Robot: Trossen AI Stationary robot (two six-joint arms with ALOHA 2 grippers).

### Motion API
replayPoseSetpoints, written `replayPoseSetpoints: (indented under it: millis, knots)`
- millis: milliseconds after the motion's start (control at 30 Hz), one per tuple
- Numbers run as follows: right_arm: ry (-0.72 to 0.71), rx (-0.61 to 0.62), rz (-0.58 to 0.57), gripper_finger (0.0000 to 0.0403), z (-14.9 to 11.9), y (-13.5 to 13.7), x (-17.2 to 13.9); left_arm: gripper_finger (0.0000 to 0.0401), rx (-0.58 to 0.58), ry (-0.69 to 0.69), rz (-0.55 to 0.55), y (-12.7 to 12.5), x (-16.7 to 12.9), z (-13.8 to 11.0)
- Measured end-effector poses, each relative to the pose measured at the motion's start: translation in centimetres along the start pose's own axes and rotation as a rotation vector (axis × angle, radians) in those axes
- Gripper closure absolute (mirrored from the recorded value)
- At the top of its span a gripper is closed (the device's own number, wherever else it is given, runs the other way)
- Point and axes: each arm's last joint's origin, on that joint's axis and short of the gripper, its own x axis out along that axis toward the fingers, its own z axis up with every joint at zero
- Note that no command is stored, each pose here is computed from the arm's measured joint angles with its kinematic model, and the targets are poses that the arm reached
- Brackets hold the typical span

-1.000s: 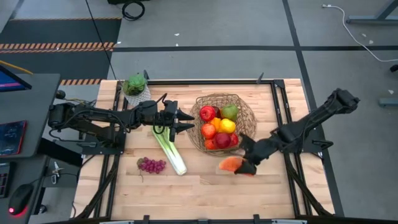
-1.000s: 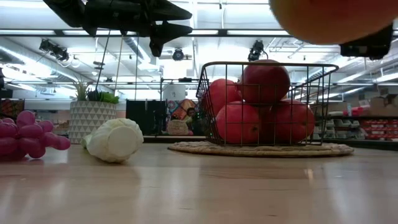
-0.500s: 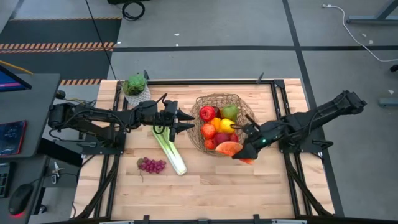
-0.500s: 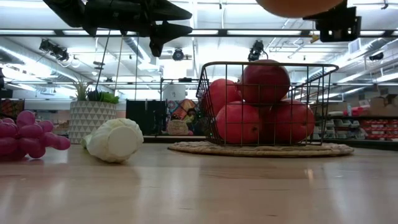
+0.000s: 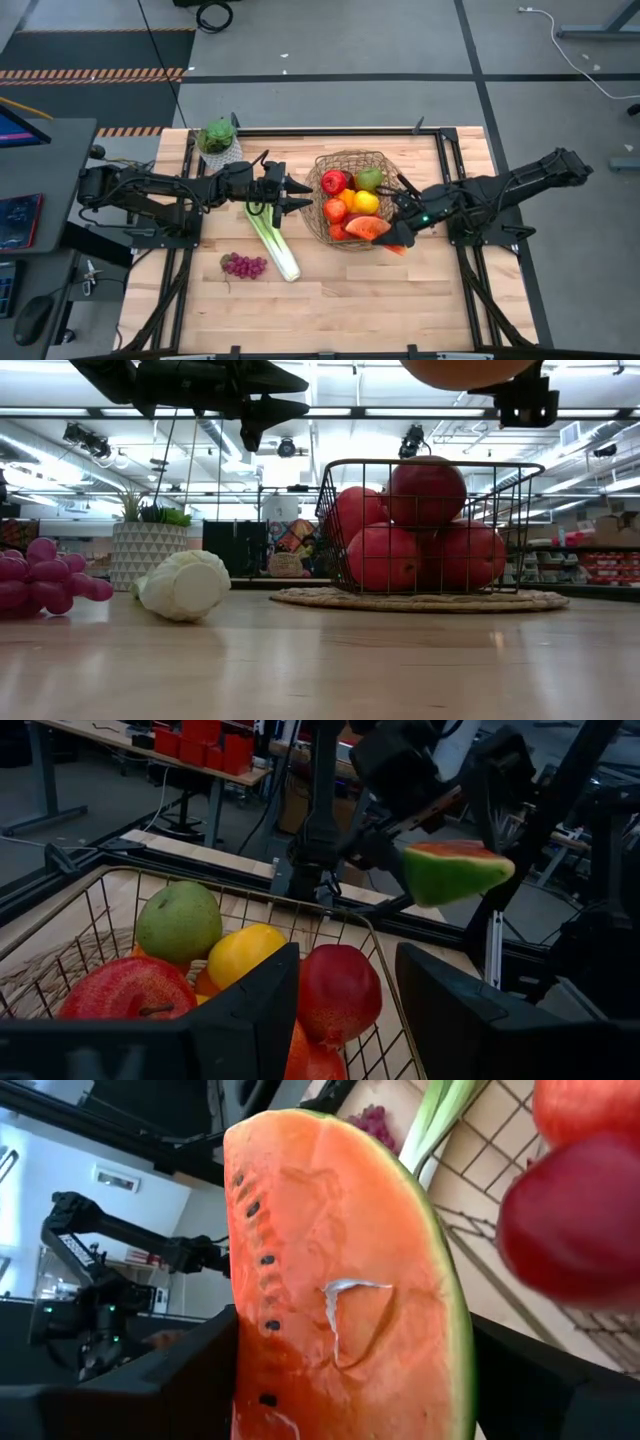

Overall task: Build produce basket
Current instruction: Put the green watermelon into the brown wire basket

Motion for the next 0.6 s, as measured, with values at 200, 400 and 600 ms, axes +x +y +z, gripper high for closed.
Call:
replayPoseSetpoints:
  millis: [200, 400, 600]
  knots:
    - [-0.016, -0.098, -0.010, 0.0069, 0.4, -0.2, 0.0, 0.0227, 0.000, 0.000, 0.000, 0.0, 0.0, 0.0]
    - [-0.035, -0.198, -0.043, 0.0068, 1.0, -0.7, -0.1, 0.0227, 0.000, 0.000, 0.000, 0.0, 0.0, 0.0]
    - [-0.014, -0.360, -0.316, 0.0068, 2.1, 0.0, -1.5, 0.0227, 0.000, 0.000, 0.000, 0.0, 0.0, 0.0]
